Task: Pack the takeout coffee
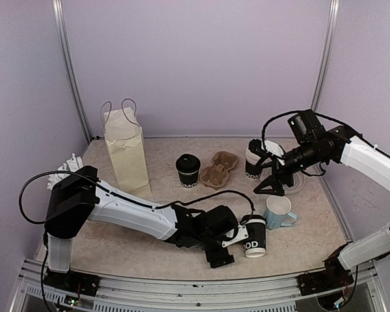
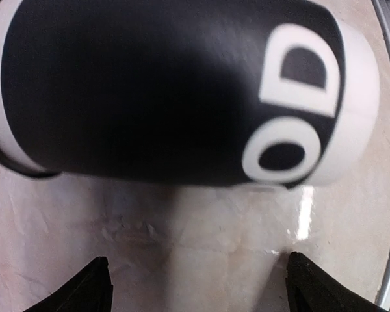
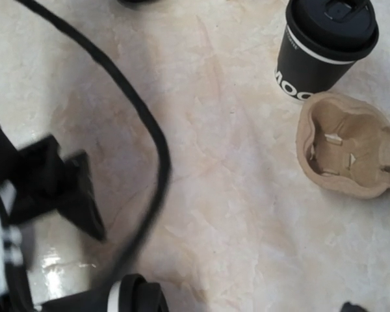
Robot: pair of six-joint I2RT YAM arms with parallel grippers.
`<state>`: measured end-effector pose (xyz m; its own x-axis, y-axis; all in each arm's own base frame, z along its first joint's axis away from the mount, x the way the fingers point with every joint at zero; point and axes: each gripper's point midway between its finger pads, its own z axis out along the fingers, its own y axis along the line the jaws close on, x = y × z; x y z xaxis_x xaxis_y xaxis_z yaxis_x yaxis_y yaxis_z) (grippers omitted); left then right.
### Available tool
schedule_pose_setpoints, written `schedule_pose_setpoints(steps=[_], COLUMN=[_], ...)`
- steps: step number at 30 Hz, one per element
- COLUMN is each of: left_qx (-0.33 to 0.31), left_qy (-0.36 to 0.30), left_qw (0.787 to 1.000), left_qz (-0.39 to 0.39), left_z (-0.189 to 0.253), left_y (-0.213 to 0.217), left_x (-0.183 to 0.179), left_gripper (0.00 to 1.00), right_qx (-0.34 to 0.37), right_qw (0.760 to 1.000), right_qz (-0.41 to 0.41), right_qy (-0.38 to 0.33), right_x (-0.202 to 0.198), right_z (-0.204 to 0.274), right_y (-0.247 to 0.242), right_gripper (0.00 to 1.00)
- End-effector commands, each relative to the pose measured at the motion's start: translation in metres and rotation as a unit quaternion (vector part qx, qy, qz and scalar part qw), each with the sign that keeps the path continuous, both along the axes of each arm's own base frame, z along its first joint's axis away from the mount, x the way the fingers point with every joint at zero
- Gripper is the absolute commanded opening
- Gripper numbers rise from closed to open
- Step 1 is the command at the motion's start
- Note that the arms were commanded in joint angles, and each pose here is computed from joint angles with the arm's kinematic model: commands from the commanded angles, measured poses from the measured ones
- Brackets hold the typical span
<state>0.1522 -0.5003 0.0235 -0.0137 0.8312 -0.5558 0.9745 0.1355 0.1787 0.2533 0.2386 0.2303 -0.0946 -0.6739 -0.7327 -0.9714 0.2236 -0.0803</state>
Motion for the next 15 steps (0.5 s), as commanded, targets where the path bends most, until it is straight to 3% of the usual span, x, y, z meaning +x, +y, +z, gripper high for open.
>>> schedule_pose_setpoints(steps=[1, 5, 8, 11, 15], left_qx=[-0.025, -0.13, -0.183, -0.214, -0.192], left_qy=[0.042, 0.075, 0.099, 0.144, 0.13], left_qw=[0.997, 0.978, 0.949, 0.919, 0.91], left_qz=[0.054, 0.143, 0.239, 0.299, 0.344], left_z=[0.011, 0.065, 0.098, 0.101, 0.096], left_y=[0.018, -0.009, -0.026, -0.038, -0.049], left_x=[-0.019, -0.022, -0.01, -0.004, 0.007], left_gripper=[0.91, 0.96, 0.99, 0.99, 0.99], right_qx=[-0.023, -0.031, -0.027, -0.012, 0.007], right_qw=[1.0, 0.999, 0.999, 0.997, 0.995], right_qz=[-0.007, -0.02, -0.041, -0.072, -0.099], right_qy=[0.002, -0.002, -0.009, -0.013, -0.015], right_x=[0.0, 0.004, 0.013, 0.026, 0.036], right_z=[-0.012, -0.012, -0.003, 0.012, 0.029], right_y=[-0.011, -0.016, -0.018, -0.02, -0.023], right_gripper=[0.96, 0.95, 0.95, 0.95, 0.96])
